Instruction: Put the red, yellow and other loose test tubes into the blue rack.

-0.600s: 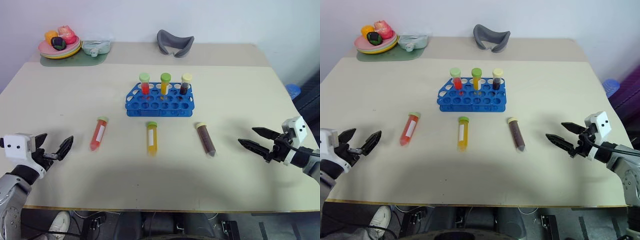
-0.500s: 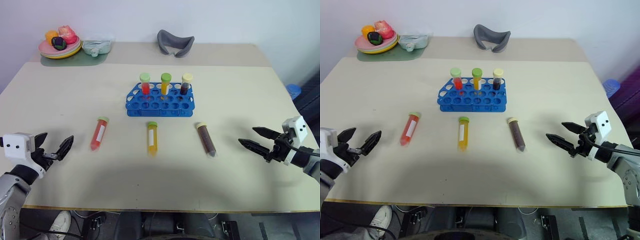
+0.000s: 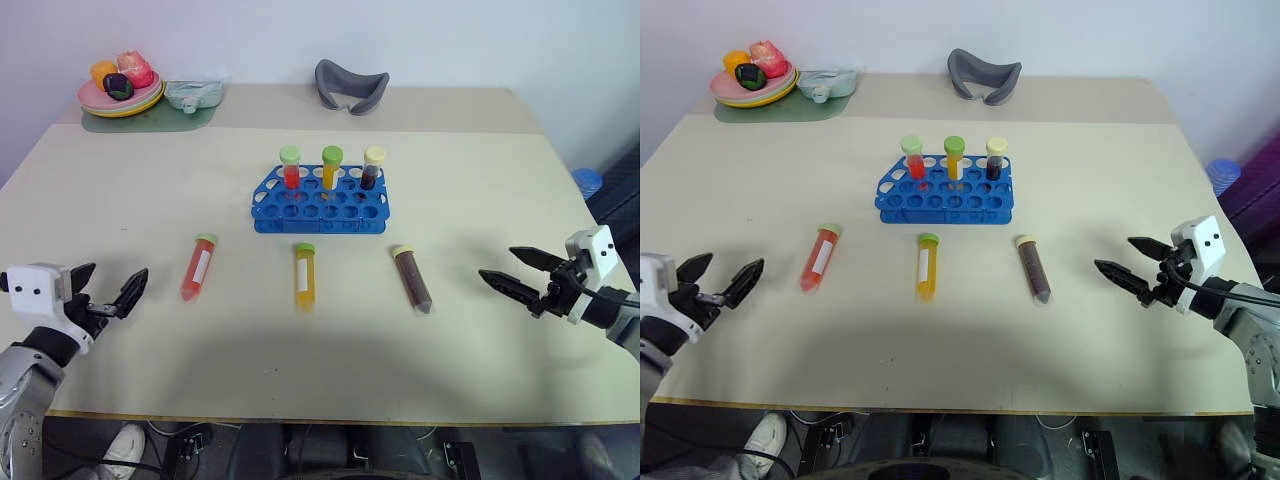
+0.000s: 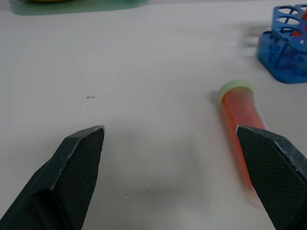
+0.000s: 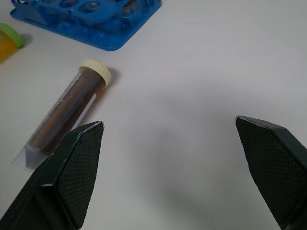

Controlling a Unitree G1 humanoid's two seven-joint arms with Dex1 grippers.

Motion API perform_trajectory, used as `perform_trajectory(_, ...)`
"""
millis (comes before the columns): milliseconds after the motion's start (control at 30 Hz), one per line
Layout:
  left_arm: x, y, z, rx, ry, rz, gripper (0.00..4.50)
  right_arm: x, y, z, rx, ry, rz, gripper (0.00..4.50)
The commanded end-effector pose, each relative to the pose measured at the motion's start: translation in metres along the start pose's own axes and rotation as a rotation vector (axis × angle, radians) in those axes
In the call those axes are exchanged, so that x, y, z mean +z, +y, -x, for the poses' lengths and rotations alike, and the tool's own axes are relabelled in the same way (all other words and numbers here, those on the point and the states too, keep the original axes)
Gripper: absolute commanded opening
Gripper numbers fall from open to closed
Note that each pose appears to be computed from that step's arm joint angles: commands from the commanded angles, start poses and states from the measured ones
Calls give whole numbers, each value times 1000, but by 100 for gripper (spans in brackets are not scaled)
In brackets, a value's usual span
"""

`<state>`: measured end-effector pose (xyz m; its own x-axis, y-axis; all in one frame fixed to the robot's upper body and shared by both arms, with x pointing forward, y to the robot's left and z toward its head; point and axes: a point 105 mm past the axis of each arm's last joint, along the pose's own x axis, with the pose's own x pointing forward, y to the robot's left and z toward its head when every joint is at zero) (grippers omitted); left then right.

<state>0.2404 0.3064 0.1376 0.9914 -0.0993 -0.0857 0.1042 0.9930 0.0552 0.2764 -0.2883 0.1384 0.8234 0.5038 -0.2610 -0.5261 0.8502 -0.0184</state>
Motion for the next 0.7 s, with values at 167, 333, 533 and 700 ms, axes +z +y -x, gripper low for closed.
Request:
perform_trajectory(167,24,-25,-20,-119,-89,-15,448,37,7,1,-36,-63,38,450)
perform_trajectory(333,35,-56,-37,-273,-115,2,448,58,41,-9,-26,-45,26,450)
perform_trajectory(533,40,-125,-30,-635,-73,-43,448,53,85,-31,2,76,-18,450)
perform_trajectory(700,40,-165,-9,-873,-54,-65,448,46,103,-49,-55,209,-40,450)
